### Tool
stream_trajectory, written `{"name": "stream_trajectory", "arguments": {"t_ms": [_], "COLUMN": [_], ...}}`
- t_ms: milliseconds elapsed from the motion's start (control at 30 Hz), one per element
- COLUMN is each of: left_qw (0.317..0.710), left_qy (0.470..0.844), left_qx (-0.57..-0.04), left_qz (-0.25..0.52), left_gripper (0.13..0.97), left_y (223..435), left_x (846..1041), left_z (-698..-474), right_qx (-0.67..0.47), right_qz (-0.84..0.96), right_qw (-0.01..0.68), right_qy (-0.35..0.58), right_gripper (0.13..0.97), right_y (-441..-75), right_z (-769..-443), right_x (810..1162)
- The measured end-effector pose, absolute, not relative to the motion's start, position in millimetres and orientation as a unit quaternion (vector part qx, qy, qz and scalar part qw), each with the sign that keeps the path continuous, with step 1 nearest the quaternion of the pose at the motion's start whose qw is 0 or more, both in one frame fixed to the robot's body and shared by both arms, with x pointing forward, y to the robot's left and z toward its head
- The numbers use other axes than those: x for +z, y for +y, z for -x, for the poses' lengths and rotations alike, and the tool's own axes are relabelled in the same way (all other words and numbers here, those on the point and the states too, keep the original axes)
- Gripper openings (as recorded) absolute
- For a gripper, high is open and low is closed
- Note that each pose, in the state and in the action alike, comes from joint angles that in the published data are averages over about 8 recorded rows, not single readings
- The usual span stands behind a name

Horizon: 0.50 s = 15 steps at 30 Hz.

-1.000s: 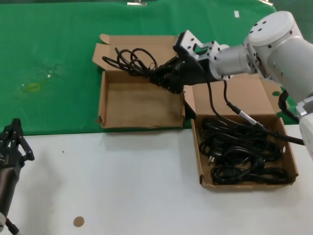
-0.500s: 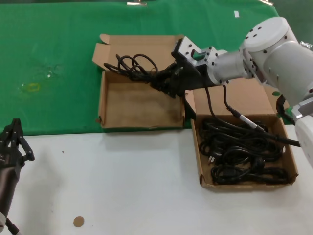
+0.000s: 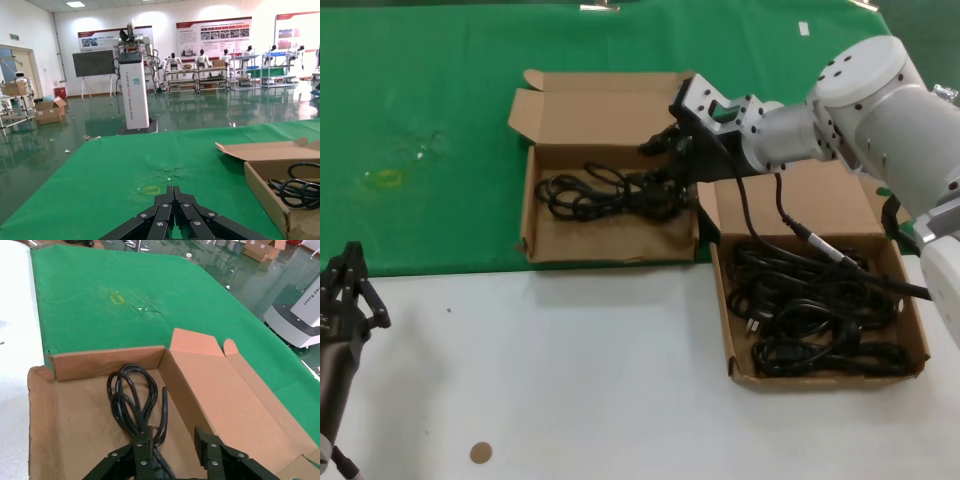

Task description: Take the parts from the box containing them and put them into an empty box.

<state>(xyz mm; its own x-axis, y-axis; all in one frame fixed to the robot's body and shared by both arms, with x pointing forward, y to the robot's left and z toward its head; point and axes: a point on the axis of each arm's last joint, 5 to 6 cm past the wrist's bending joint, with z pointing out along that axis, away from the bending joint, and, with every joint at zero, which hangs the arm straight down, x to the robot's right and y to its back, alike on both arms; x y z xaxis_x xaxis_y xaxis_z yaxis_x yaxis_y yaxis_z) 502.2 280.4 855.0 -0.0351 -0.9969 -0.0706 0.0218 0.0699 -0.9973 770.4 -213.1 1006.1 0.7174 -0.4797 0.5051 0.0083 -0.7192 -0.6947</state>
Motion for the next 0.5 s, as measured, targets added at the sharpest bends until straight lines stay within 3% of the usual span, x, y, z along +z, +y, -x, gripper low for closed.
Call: {"name": "stream_trajectory", "arguments": {"t_ms": [300, 433, 500], "left_qw": [0.513, 0.513, 0.513], "left_qy": [0.521, 0.521, 0.521], "left_qx": [-0.496, -0.496, -0.496], "left_qz": [0.468, 0.468, 0.468], "left_gripper": [0.152, 0.152, 0.152], "left_y": [280, 280, 280], "left_x": [855.0, 855.0, 855.0], "left_z": [-502, -502, -502], "right_qx": [-0.356, -0.359, -0.360], "right_qz": [0.855, 0.852, 0.851], "right_qw": [0.352, 0.355, 0.357], "right_qy": [0.139, 0.138, 0.137], "right_gripper": [0.426, 0.426, 0.477], "right_y": [-214, -217, -218], "right_z": [-771, -772, -772], "right_x": [1010, 1015, 1018]}}
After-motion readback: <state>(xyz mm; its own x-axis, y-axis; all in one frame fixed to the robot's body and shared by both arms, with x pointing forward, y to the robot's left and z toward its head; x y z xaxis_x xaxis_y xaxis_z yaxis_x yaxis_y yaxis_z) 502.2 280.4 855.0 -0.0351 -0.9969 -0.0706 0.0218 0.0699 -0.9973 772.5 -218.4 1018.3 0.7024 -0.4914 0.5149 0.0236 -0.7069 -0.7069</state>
